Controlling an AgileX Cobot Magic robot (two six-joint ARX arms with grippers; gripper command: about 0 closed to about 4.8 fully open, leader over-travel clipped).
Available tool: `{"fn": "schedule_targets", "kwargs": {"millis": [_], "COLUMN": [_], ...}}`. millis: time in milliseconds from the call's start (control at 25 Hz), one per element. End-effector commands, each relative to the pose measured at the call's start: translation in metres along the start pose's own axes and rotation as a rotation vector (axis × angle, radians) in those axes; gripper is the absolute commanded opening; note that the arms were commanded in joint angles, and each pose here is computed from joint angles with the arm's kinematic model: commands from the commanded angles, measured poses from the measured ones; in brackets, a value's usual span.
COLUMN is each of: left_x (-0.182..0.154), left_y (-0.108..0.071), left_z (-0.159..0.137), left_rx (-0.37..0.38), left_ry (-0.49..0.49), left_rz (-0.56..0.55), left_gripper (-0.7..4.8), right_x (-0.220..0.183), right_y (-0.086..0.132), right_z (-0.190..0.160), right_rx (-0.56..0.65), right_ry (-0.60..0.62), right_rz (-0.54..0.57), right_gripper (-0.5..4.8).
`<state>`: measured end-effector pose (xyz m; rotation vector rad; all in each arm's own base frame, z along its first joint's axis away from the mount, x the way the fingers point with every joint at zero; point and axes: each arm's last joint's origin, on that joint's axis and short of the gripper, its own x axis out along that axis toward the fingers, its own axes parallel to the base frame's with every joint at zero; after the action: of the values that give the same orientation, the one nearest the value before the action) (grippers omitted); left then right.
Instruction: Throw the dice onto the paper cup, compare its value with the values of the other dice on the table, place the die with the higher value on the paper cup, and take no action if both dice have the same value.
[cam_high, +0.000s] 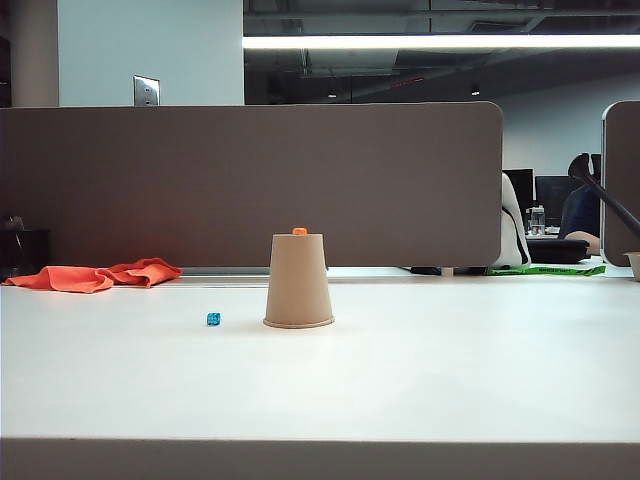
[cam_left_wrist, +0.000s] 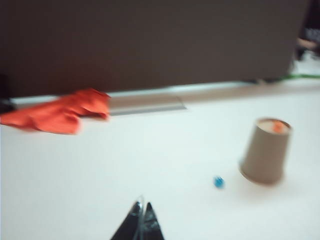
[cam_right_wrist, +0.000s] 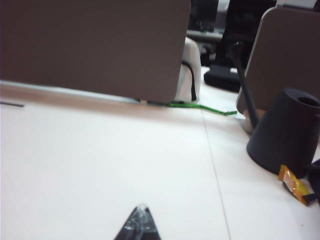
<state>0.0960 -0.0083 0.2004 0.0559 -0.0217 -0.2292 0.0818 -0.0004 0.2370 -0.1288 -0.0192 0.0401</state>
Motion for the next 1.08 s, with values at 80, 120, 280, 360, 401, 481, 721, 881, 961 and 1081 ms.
{"fn": "schedule_targets", "kwargs": {"millis": [80, 120, 280, 360, 401, 481, 721, 881, 961, 1081], "left_x": [0.012, 0.019, 0.046, 0.057, 0.062, 0.072, 0.101, 0.108, 0.109, 0.113], "left_y": [-0.001, -0.002, -0.011, -0.016, -0.019, -0.024, -0.031, -0.031, -0.032, -0.032], "left_z": [0.007, 0.009, 0.013, 0.014, 0.014, 0.014, 0.003, -0.003, -0.005, -0.007], "left_rx": [0.032, 0.045, 0.078, 0.078, 0.079, 0.083, 0.135, 0.148, 0.147, 0.148], "left_ry": [0.078, 0.118, 0.227, 0.241, 0.248, 0.259, 0.267, 0.276, 0.282, 0.270], "left_rz": [-0.117, -0.145, -0.263, -0.303, -0.319, -0.335, -0.316, -0.318, -0.318, -0.318], "left_gripper": [-0.05, -0.05, -0.05, -0.06, -0.05, -0.05, -0.05, -0.05, -0.05, -0.05], "right_x": [0.005, 0.010, 0.037, 0.050, 0.058, 0.073, 0.145, 0.174, 0.187, 0.215], "right_y": [-0.004, -0.006, -0.012, -0.014, -0.015, -0.015, 0.019, 0.048, 0.063, 0.091], "right_z": [0.031, 0.042, 0.081, 0.093, 0.099, 0.108, 0.128, 0.123, 0.118, 0.096], "right_rx": [-0.011, -0.010, -0.004, 0.001, 0.005, 0.014, 0.004, -0.012, -0.020, -0.028], "right_ry": [0.002, 0.014, 0.093, 0.135, 0.159, 0.195, 0.303, 0.309, 0.299, 0.303], "right_rz": [-0.003, 0.000, 0.020, 0.051, 0.077, 0.130, 0.347, 0.432, 0.469, 0.525], "right_gripper": [-0.05, -0.05, -0.05, -0.05, -0.05, -0.05, -0.05, -0.05, -0.05, -0.05]}}
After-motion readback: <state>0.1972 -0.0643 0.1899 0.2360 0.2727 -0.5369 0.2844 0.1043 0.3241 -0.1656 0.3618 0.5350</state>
